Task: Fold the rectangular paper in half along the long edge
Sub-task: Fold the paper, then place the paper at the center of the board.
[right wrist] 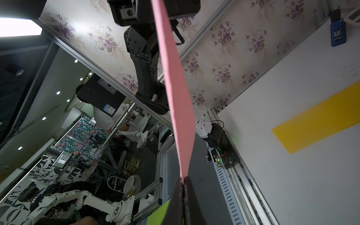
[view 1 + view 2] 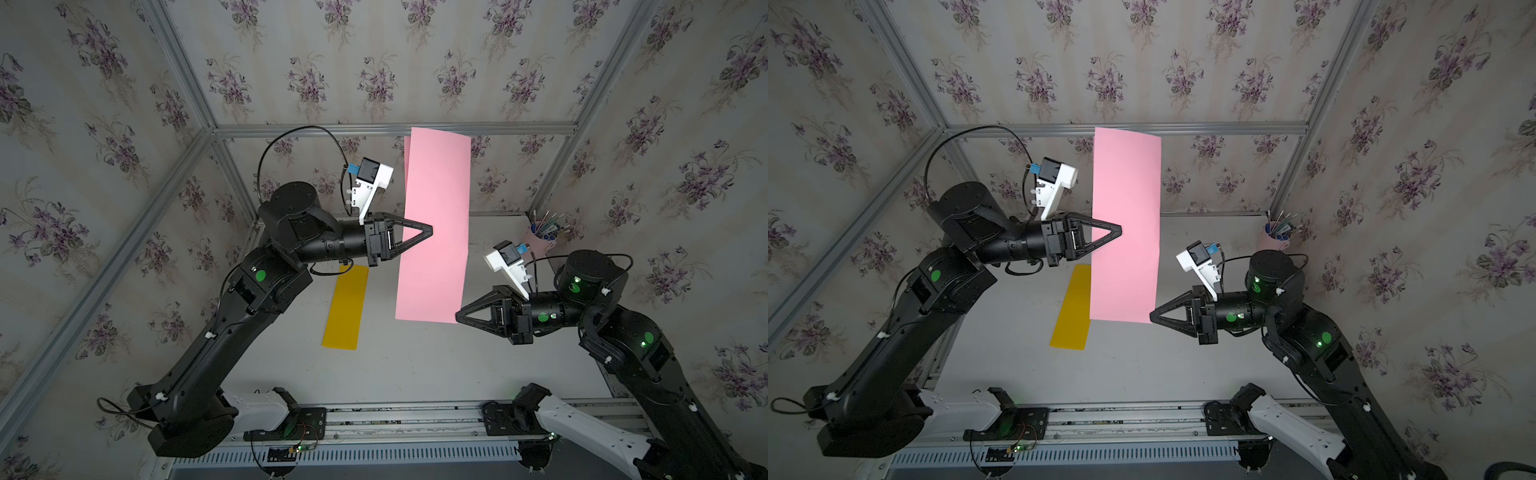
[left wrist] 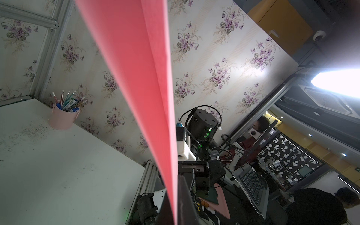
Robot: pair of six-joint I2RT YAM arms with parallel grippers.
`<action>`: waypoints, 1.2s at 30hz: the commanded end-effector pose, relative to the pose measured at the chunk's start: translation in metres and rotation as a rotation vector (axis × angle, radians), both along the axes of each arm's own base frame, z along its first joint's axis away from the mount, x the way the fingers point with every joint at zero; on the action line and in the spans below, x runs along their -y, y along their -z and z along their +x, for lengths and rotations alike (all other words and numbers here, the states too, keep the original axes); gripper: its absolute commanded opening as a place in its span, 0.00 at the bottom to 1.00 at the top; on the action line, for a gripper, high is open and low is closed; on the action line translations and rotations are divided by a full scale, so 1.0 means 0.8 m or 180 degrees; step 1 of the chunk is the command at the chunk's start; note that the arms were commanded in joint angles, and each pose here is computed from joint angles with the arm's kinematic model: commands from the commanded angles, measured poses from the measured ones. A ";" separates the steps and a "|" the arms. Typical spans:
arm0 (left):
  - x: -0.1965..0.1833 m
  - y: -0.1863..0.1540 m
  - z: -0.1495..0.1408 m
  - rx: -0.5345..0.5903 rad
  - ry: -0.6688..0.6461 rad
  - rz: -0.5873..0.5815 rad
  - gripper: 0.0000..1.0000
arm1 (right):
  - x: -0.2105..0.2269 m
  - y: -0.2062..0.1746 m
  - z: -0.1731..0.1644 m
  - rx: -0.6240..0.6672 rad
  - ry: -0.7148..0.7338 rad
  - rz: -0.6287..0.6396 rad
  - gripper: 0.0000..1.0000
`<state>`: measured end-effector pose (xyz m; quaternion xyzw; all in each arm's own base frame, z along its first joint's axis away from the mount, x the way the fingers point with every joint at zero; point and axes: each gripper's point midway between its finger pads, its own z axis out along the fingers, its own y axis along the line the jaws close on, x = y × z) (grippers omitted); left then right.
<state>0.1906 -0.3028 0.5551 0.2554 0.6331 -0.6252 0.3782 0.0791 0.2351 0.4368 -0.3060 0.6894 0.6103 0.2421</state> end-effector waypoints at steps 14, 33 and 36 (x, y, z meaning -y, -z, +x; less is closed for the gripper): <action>0.001 -0.007 -0.001 0.0108 0.0014 -0.0029 0.00 | 0.000 0.003 -0.004 0.0100 -0.0042 0.0016 0.00; -0.099 0.157 0.098 -0.0377 -0.1781 0.2110 0.00 | 0.102 0.045 0.160 0.0364 0.2737 -0.1551 0.64; -0.132 0.246 0.126 -0.0601 -0.2332 0.3349 0.00 | 0.151 0.060 0.194 0.0418 0.3551 -0.2012 0.72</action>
